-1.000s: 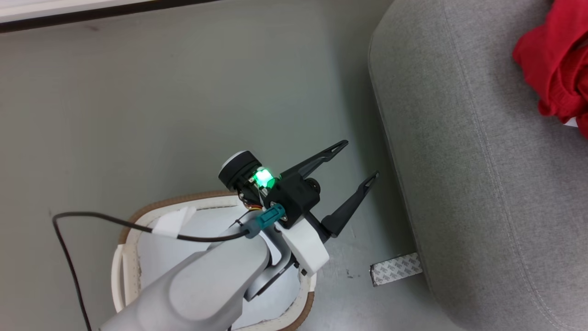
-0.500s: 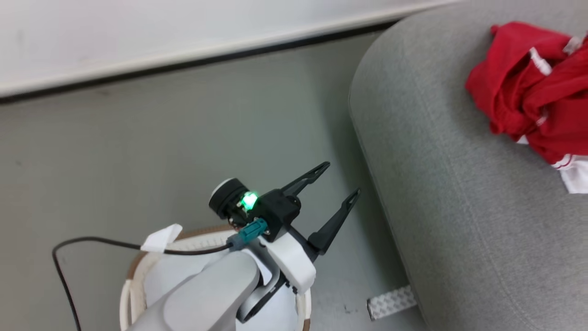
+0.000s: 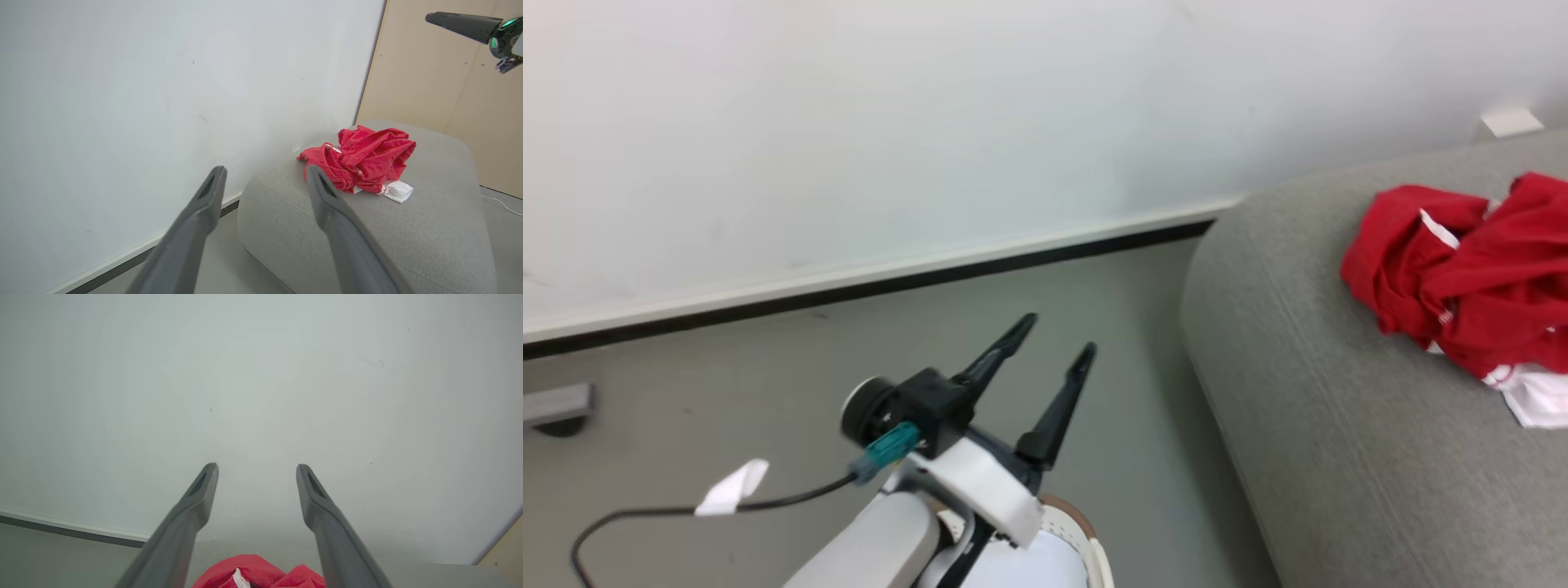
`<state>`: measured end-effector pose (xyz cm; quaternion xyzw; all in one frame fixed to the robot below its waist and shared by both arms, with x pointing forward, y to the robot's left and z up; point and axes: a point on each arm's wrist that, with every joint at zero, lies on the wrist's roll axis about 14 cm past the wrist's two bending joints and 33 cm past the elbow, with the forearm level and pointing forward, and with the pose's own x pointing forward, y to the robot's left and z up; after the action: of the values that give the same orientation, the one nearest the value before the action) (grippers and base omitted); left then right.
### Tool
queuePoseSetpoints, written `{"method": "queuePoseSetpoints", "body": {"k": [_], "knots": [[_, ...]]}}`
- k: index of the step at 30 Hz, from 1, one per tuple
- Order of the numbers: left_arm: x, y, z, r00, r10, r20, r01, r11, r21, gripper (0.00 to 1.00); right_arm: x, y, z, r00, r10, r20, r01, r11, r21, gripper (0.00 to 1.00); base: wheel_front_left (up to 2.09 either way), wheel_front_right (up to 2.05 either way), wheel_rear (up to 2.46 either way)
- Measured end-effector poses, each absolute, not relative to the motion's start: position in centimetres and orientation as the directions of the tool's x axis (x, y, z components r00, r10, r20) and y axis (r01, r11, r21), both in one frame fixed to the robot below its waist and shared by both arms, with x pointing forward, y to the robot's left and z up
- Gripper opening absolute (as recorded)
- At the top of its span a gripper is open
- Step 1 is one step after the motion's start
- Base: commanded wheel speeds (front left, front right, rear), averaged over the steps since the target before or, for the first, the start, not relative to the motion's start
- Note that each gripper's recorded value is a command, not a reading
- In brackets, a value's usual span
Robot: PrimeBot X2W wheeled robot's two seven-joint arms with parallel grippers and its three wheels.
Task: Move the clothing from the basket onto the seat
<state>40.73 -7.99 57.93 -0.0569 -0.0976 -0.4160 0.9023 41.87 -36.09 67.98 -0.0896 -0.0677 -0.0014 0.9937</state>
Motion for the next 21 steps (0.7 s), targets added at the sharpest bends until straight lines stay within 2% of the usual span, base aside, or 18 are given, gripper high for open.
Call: {"method": "queuePoseSetpoints", "body": {"k": [5,10,16,21], "knots": [[41.3,-2.5,58.5,0.759,-0.607,0.234,0.631,0.775,-0.036,1.00,42.3,-30.6,67.2,0.970,0.129,0.205,-0.112,0.990,-0.090,1.00,0.00,0.00,0.00],[42.2,4.2,58.9,0.866,-0.434,0.247,0.459,0.887,-0.050,1.00,42.6,-28.0,65.0,0.961,0.135,0.243,-0.142,0.990,0.011,1.00,0.00,0.00,0.00],[42.2,11.1,57.6,0.945,-0.239,0.223,0.262,0.962,-0.077,1.00,41.9,-25.0,60.6,0.967,0.137,0.215,-0.156,0.985,0.075,1.00,0.00,0.00,0.00],[41.0,14.3,55.4,0.975,-0.134,0.175,0.152,0.984,-0.092,1.00,40.2,-22.4,56.4,0.976,0.139,0.169,-0.164,0.977,0.138,1.00,0.00,0.00,0.00]]}}
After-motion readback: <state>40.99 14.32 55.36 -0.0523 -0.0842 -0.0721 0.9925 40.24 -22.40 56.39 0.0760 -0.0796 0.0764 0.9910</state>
